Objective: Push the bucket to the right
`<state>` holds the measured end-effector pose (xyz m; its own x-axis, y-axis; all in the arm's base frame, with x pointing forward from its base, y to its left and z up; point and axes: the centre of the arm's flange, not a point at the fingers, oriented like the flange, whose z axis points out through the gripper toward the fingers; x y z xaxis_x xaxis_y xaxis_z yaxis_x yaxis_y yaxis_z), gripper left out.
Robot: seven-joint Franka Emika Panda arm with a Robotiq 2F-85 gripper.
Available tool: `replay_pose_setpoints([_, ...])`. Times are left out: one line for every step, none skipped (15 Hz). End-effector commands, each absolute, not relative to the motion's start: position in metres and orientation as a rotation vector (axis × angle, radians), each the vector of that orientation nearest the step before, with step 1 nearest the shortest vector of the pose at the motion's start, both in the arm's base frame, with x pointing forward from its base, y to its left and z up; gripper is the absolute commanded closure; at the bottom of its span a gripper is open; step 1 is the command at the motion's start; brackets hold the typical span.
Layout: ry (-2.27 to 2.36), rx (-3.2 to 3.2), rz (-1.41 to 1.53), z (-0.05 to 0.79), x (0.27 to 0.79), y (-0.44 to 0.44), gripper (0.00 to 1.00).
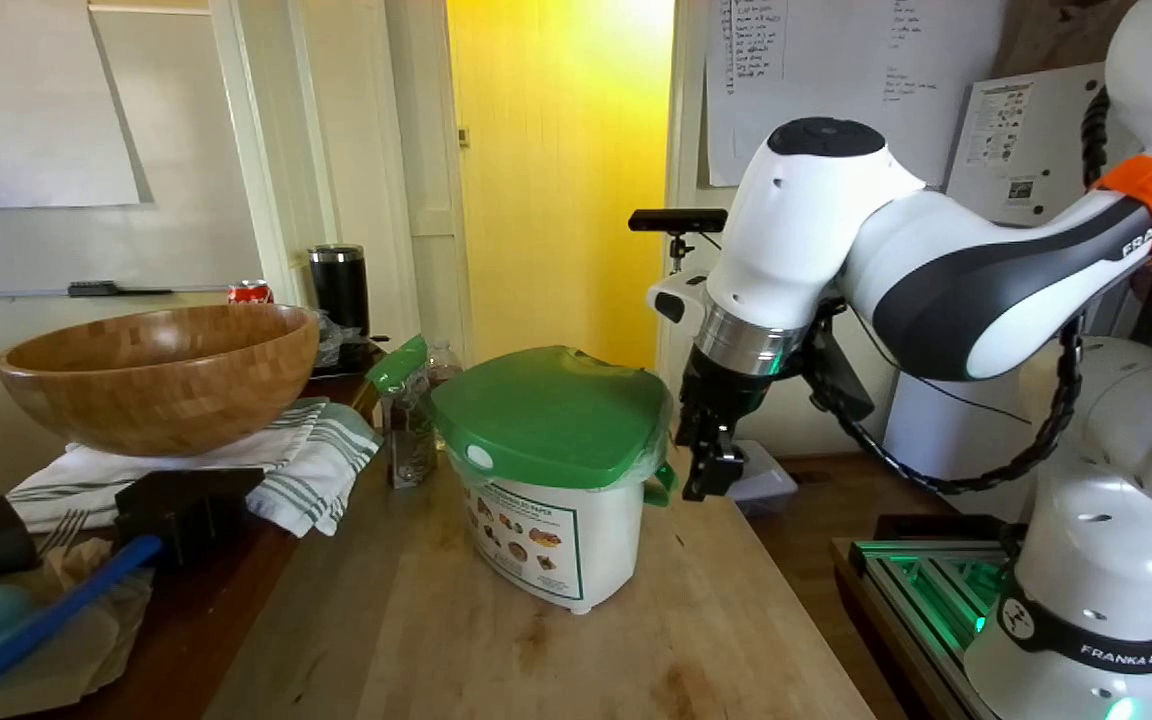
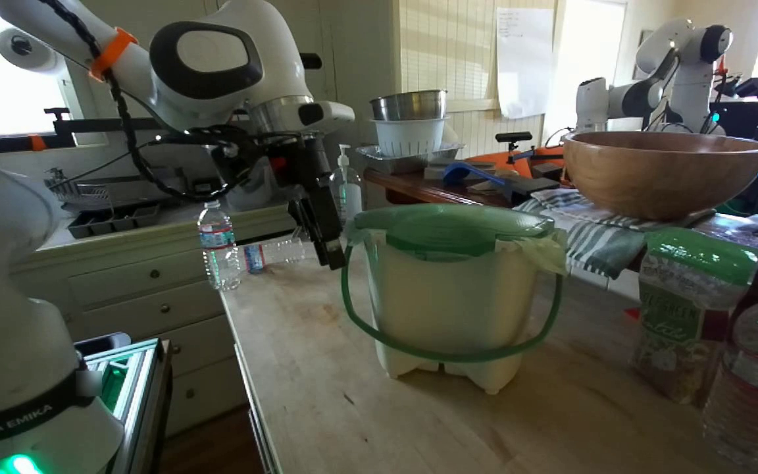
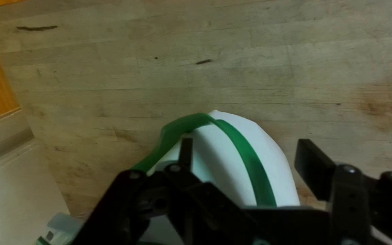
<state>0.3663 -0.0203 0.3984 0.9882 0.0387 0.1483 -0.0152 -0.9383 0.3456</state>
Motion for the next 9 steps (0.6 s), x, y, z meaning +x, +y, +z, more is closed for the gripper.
replay_pose_setpoints([0.047, 2.770, 0.268, 0.366, 0.349, -0.033, 0.54])
replay_pose_setpoints([0.054, 2.771, 0.286, 0.364, 0.351, -0.034, 0.63])
replay_pose_setpoints([0.068, 2.770, 0.302, 0.362, 0.355, -0.035, 0.69])
replay_pose_setpoints([0.083, 2.776, 0.309, 0.360, 0.357, -0.035, 0.78])
replay_pose_setpoints([0.096, 2.778, 0.313, 0.358, 0.358, -0.034, 0.85])
replay_pose_setpoints([0.124, 2.781, 0.306, 0.357, 0.360, -0.033, 0.92])
replay_pose_setpoints([0.157, 2.791, 0.292, 0.355, 0.360, -0.032, 0.99])
replay_pose_setpoints([0.209, 2.801, 0.272, 0.355, 0.360, -0.032, 1.00])
replay_pose_setpoints([0.255, 2.804, 0.258, 0.355, 0.360, -0.032, 0.97])
